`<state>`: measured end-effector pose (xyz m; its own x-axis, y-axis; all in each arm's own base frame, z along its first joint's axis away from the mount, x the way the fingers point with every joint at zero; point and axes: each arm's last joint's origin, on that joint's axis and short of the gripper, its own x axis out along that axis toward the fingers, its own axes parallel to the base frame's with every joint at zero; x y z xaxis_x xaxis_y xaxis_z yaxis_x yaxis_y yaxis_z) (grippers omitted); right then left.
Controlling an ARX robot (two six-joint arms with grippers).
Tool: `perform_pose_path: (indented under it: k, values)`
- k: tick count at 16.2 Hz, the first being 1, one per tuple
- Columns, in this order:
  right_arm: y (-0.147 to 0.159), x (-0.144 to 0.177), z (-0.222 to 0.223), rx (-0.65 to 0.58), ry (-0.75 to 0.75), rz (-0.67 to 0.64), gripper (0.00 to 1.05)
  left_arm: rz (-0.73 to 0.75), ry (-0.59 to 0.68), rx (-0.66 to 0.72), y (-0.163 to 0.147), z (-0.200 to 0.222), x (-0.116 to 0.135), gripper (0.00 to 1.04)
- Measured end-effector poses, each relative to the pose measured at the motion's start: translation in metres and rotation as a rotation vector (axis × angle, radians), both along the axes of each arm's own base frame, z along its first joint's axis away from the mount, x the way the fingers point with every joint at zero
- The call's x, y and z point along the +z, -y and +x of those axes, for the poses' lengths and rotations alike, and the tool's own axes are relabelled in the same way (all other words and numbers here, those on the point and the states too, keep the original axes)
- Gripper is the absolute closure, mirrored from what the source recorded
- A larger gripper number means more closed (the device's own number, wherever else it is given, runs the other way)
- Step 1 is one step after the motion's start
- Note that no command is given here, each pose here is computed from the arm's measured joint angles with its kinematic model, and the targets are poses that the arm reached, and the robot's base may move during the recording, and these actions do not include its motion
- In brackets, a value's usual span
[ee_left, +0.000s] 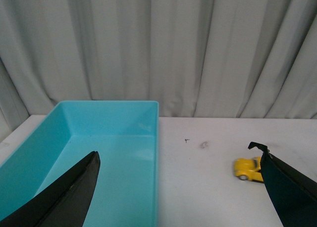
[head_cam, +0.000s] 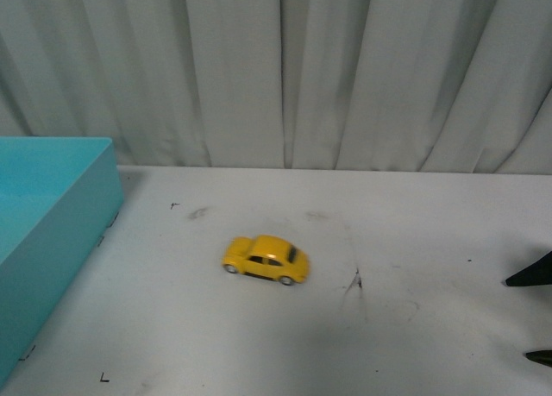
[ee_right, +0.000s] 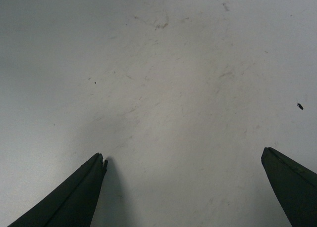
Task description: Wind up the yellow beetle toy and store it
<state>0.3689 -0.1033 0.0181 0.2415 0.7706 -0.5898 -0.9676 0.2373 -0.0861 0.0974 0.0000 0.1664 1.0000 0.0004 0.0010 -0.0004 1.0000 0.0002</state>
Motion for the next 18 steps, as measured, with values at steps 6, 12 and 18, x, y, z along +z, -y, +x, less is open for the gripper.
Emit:
perform_pose_path:
  k: [6, 12, 18]
  values:
    - [-0.021, 0.029, 0.005, 0.001, 0.193, 0.158, 0.07, 0.0, 0.0, 0.0, 0.0, 0.0, 0.0, 0.07]
    - [-0.04, 0.078, 0.008, -0.11, 0.359, 0.368, 0.07, 0.0, 0.0, 0.0, 0.0, 0.0, 0.0, 0.07]
    - [-0.087, 0.131, -0.068, -1.14, 0.491, 0.452, 0.58, 0.0, 0.0, 0.001, 0.0, 0.0, 0.0, 0.07]
